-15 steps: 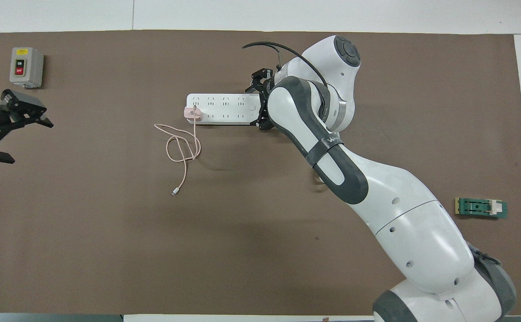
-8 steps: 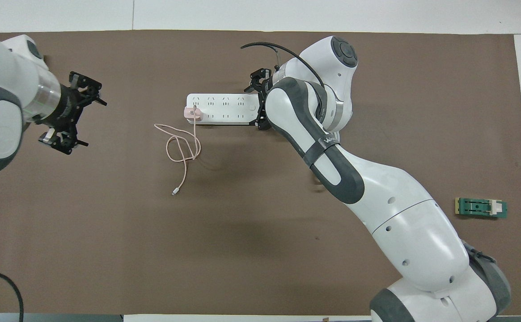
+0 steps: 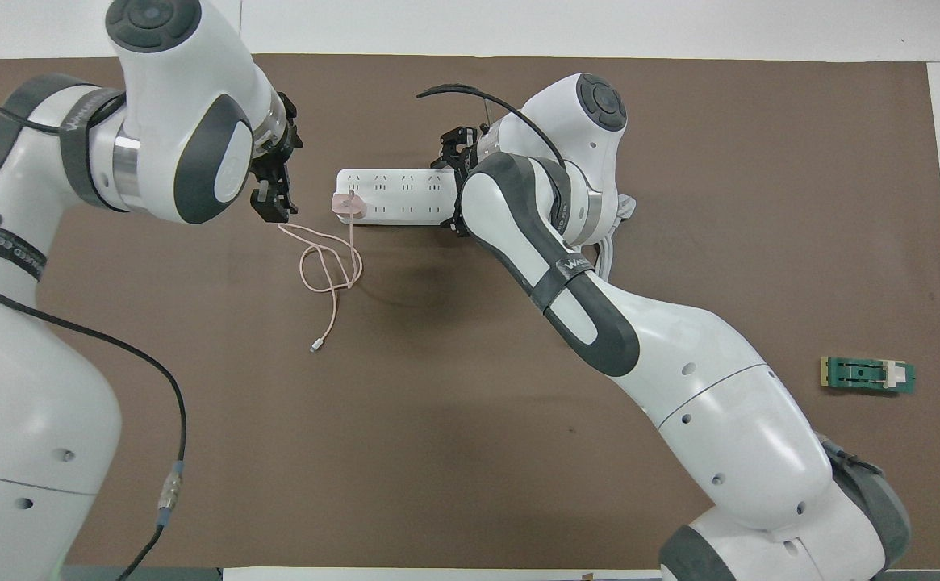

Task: Unplug charger and place it aside
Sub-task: 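Reach the left gripper to the pink charger and grasp it, then pull the charger out with the left gripper while the right gripper holds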

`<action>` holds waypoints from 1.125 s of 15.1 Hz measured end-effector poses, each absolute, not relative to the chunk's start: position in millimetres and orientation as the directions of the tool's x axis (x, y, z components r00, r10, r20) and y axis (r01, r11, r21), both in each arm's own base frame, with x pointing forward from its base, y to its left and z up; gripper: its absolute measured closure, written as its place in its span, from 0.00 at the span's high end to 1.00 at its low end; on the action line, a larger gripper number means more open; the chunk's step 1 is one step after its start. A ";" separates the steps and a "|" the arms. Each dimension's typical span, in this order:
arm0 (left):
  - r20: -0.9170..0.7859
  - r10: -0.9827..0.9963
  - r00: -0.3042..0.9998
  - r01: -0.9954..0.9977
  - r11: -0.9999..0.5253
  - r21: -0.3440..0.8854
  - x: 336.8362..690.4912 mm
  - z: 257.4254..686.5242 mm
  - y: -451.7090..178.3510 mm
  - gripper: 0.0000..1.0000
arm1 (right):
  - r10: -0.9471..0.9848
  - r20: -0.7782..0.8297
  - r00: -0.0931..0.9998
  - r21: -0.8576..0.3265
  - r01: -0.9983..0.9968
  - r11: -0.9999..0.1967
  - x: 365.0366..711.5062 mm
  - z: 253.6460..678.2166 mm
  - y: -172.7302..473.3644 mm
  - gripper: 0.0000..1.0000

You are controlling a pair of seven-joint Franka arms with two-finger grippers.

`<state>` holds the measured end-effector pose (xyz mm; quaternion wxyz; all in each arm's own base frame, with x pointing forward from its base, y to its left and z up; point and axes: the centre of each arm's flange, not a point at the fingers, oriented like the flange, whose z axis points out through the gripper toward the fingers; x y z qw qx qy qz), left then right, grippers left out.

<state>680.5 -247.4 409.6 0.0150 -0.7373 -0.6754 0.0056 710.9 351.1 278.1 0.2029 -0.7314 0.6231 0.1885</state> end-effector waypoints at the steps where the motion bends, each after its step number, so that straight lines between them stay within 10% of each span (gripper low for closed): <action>1: 0.015 0.997 0.077 0.997 -0.076 -0.034 683.0 400.9 -254.2 1.00 | -0.836 -0.528 0.151 -0.063 -0.988 -0.139 711.5 277.6 350.1 1.00; 17: 0.016 1.000 0.021 0.999 -0.020 -0.044 659.5 363.6 -295.1 1.00 | -0.830 -0.543 0.129 -0.056 -0.991 -0.117 713.0 269.8 347.9 1.00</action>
